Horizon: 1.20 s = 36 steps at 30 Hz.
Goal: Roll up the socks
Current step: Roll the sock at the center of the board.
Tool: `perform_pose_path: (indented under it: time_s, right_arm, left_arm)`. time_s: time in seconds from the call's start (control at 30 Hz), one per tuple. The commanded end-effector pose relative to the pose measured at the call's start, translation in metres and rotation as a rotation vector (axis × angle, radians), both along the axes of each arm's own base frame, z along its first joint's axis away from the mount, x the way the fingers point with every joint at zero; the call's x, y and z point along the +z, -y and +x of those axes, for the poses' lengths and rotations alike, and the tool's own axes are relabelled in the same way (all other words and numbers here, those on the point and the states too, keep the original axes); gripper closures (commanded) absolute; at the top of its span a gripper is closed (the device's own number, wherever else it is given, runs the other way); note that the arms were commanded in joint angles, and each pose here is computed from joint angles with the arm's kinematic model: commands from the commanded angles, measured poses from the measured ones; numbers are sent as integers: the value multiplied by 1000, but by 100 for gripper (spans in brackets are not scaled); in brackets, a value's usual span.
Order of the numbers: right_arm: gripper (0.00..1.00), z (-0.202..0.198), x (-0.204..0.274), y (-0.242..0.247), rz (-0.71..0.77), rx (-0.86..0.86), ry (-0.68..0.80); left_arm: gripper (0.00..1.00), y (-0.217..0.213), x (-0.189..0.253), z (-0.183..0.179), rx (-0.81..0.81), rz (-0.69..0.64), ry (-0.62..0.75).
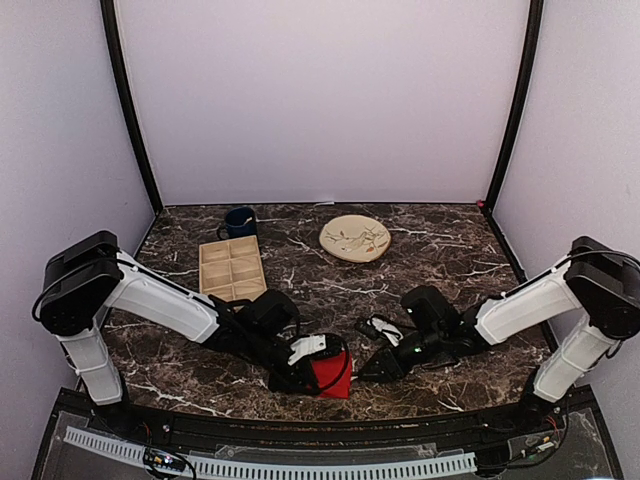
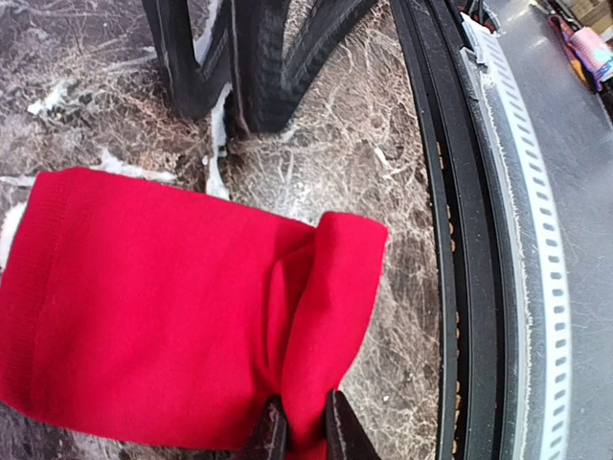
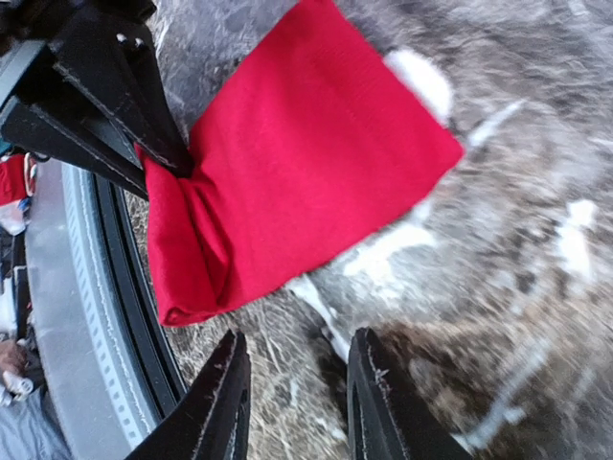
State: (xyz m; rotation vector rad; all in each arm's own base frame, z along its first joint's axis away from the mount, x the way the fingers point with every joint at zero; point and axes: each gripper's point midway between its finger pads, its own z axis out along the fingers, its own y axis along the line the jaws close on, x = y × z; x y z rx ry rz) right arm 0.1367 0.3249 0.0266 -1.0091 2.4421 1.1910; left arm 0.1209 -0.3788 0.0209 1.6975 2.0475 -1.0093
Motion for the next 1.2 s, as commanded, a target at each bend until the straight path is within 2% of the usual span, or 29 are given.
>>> perform_pose_path:
  time_s: [0.0, 0.17, 0.37, 0.6, 0.87, 1.17]
  right_arm:
    - [68, 15, 6, 12, -30, -56, 117]
    - [68, 16, 17, 18, -33, -74, 231]
    - [68, 3, 30, 9, -70, -18, 411]
    - [66, -14, 43, -2, -81, 46, 550]
    - [63, -33, 43, -18, -117, 141, 638]
    - [60, -45, 37, -35, -151, 233, 671]
  left_arm:
    - [84, -18, -20, -9, -3, 105, -103]
    - [84, -19, -23, -11, -12, 119, -155]
    - [84, -21, -27, -14, -30, 148, -220]
    - [85, -22, -31, -16, -42, 174, -295]
    - [85, -25, -34, -21, -55, 189, -366]
    - [85, -29, -38, -22, -60, 211, -412]
